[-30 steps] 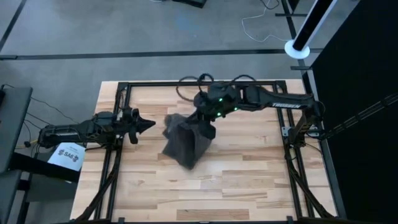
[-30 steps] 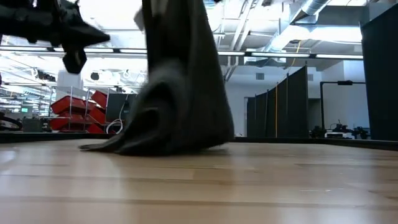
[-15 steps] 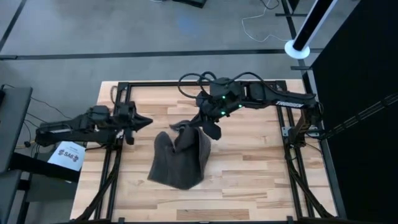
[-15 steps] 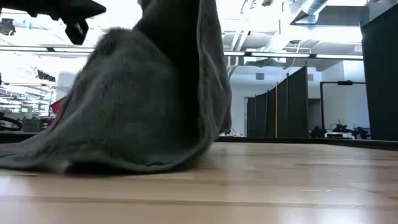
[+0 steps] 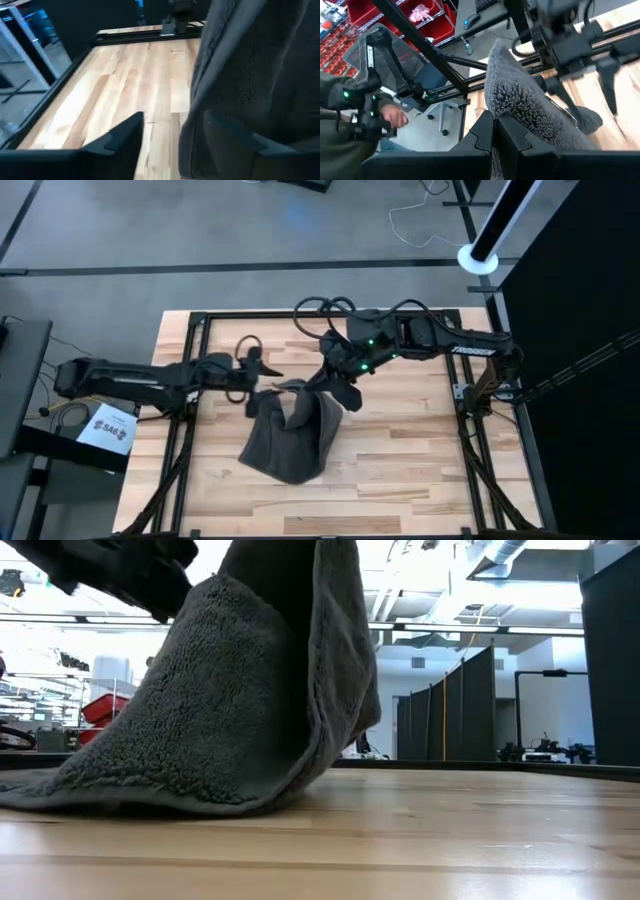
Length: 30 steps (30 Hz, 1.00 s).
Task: Roll towel
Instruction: Roll the black towel
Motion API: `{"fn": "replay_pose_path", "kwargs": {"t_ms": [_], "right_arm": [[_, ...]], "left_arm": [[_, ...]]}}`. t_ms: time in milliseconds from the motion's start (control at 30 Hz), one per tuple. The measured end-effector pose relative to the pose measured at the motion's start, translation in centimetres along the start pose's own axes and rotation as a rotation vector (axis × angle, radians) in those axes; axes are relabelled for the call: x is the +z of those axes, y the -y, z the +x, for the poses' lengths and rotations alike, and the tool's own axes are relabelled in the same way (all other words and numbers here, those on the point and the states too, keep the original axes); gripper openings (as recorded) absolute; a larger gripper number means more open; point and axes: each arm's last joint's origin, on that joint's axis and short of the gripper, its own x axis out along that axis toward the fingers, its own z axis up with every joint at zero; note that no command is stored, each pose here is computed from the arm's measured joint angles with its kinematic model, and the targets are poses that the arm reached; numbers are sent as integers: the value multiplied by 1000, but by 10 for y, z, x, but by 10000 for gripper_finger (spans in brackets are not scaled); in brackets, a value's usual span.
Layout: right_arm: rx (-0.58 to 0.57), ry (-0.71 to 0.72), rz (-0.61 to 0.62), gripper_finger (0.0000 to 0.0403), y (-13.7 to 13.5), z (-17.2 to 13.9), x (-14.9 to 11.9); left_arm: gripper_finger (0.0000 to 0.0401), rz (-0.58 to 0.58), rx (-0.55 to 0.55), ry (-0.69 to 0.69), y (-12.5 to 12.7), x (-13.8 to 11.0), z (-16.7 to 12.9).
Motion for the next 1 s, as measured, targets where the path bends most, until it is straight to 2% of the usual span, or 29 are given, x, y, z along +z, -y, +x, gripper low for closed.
{"fn": "replay_pose_path", "kwargs": {"t_ms": [133, 233, 433, 700, 767, 833, 967, 1000], "right_arm": [[27, 16, 9, 0, -7, 1, 0], [42, 24, 5, 0, -12, 0, -1], [57, 21, 31, 0, -13, -1, 0], [72, 25, 33, 0, -17, -4, 0], [79, 27, 30, 0, -19, -9, 0], [90, 40, 20, 0, -23, -15, 1], [99, 62, 5, 0, -27, -28, 3], [103, 79, -3, 0, -29, -34, 4]], "left_arm": [[256, 25, -96, 25, 2, -6, 27], [269, 24, -155, 43, 5, -13, 44], [272, 7, -224, 56, 6, -17, 80], [264, 8, -282, 68, 6, 1, 132], [240, 15, -280, 76, 5, 6, 139], [192, 34, -276, 103, 4, 14, 143], [42, 37, -281, 168, -1, 40, 146], [22, 20, -292, 167, -3, 45, 146]]}}
